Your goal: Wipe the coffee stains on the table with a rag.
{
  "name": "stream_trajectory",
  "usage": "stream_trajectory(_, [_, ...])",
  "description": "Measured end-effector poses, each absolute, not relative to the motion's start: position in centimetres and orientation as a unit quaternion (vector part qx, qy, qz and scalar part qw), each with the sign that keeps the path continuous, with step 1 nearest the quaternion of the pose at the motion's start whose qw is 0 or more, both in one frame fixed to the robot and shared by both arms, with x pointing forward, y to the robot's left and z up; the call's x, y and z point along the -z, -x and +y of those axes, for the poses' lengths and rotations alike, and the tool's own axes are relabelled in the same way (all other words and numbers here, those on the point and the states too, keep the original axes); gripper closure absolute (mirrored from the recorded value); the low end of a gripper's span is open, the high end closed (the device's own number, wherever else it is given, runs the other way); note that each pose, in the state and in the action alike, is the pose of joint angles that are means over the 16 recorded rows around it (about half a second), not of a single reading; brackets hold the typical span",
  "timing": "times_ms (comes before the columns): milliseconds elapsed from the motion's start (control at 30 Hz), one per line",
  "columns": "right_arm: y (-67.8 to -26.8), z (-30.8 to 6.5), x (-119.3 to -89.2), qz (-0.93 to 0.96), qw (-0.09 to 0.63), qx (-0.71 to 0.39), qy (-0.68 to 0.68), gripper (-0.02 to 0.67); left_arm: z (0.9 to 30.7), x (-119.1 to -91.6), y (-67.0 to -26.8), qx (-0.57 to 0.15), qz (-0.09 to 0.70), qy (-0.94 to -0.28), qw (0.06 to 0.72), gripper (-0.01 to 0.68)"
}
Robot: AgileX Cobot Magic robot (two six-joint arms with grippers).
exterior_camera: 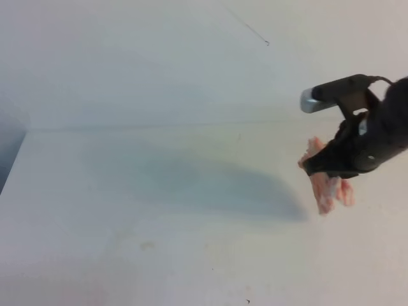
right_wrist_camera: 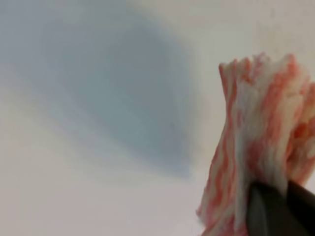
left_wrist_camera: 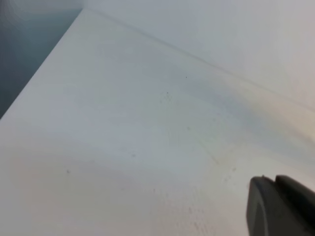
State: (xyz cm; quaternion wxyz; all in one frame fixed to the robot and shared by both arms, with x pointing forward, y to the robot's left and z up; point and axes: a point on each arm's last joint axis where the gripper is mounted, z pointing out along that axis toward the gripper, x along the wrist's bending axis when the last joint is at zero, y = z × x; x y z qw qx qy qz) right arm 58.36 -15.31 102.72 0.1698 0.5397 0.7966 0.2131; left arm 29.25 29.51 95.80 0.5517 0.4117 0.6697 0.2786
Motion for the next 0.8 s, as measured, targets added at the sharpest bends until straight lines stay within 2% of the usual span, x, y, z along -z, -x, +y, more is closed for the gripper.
stream_trajectory(200, [-55.8, -18.0, -103.4, 0.784, 0.198, -0.232, -0.541, 0.601, 29.5, -95.8, -29.3, -0.279, 0.670, -0.412, 0.552, 0.673])
stream_trajectory(567, [-54.6, -19.1, -104.4, 0.779, 0.228, -0.252, -0.527, 0.321, 29.5, -95.8, -29.3, -0.279, 0.669, -0.411, 0.552, 0.672])
stream_trajectory(667, [-54.5, -19.1, -104.8, 0.778, 0.232, -0.258, -0.524, 0.317, 29.5, -95.8, -29.3, -0.279, 0.669, -0.411, 0.552, 0.673])
stream_trajectory(800, [-54.0, -19.2, -105.8, 0.776, 0.235, -0.272, -0.519, 0.389, 29.5, -95.8, -29.3, -0.279, 0.669, -0.411, 0.552, 0.673])
